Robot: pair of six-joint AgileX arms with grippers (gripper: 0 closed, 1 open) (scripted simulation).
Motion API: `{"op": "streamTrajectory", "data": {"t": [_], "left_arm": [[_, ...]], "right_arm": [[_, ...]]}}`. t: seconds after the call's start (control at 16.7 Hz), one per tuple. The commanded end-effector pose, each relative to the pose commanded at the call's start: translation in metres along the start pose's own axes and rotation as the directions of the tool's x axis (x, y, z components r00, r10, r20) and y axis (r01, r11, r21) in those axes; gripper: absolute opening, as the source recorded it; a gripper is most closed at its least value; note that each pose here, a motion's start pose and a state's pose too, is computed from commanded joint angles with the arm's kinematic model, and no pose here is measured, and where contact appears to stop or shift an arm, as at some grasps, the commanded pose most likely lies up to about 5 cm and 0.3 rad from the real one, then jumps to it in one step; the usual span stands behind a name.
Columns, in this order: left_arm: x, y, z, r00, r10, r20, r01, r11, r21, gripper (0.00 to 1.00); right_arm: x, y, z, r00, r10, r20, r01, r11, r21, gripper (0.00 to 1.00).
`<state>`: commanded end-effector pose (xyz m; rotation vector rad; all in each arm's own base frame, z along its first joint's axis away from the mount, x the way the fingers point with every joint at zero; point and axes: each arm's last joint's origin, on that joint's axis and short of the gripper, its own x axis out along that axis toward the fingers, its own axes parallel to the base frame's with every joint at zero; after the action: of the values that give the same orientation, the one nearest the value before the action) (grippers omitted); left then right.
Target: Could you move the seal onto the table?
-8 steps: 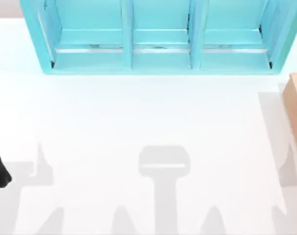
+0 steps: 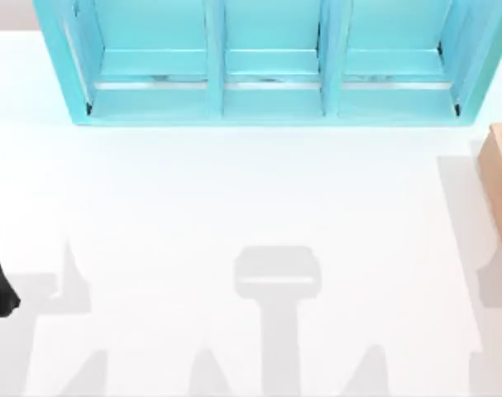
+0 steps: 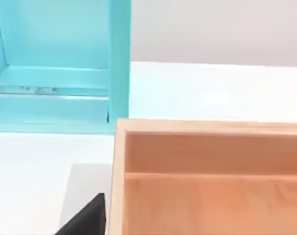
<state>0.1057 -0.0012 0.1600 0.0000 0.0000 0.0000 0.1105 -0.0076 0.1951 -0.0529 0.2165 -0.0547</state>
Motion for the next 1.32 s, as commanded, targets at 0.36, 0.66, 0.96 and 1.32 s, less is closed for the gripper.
{"op": "streamTrajectory", "data": {"t": [0.36, 0.66, 0.96, 1.32], "left_arm": [[0.000, 0.000, 0.000, 1.000, 0.000, 0.000, 0.000, 1.000, 0.000, 1.00], [0.000, 0.000, 0.000, 1.000, 0.000, 0.000, 0.000, 1.000, 0.000, 1.00], [0.000, 0.000, 0.000, 1.000, 0.000, 0.000, 0.000, 1.000, 0.000, 1.00], [0.000, 0.000, 0.000, 1.000, 0.000, 0.000, 0.000, 1.000, 0.000, 1.00]], "right_arm": [[0.039, -0.020, 0.050, 0.840, -0.047, -0.540, 0.017, 0.998, -0.060, 1.00], [0.093, -0.048, 0.071, 0.525, -0.018, -0.851, -0.022, 0.999, -0.035, 1.00], [0.137, -0.075, 0.075, 0.276, 0.040, -0.960, -0.050, 0.998, 0.027, 1.00], [0.148, -0.084, 0.076, 0.214, 0.058, -0.975, -0.054, 0.997, 0.048, 1.00]]}}
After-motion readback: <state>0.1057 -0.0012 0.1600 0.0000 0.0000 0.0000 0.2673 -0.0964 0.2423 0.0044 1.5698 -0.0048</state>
